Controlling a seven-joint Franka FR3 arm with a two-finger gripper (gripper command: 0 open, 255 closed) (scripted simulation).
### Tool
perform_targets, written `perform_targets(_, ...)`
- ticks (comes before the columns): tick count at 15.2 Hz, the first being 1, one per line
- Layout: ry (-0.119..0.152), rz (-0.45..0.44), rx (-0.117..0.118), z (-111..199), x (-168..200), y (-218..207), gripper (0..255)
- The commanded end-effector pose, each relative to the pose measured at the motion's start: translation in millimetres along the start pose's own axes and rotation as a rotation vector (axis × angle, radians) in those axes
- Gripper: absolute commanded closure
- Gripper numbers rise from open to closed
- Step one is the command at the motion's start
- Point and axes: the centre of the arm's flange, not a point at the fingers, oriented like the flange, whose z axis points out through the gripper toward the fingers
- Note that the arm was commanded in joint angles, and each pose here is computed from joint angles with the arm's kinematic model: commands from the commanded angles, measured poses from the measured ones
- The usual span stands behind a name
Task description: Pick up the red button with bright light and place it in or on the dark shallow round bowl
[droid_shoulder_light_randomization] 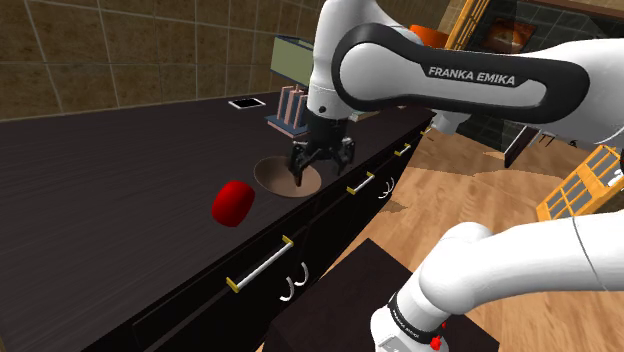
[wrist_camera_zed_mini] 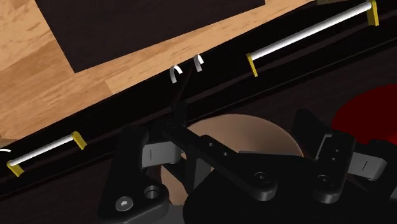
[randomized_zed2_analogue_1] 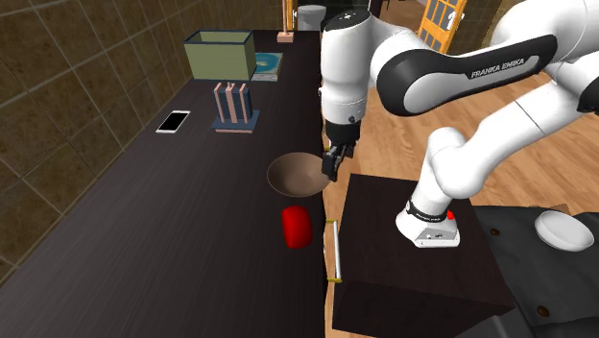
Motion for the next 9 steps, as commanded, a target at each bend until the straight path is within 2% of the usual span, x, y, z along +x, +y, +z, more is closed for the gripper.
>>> perform_targets(1, 0.013, 0.064, 0.006, 2.0, 0.8, -26.1, 0)
perform_targets(9, 0.067, 0.3, 0.025, 1.4, 21.0, -126.1, 0)
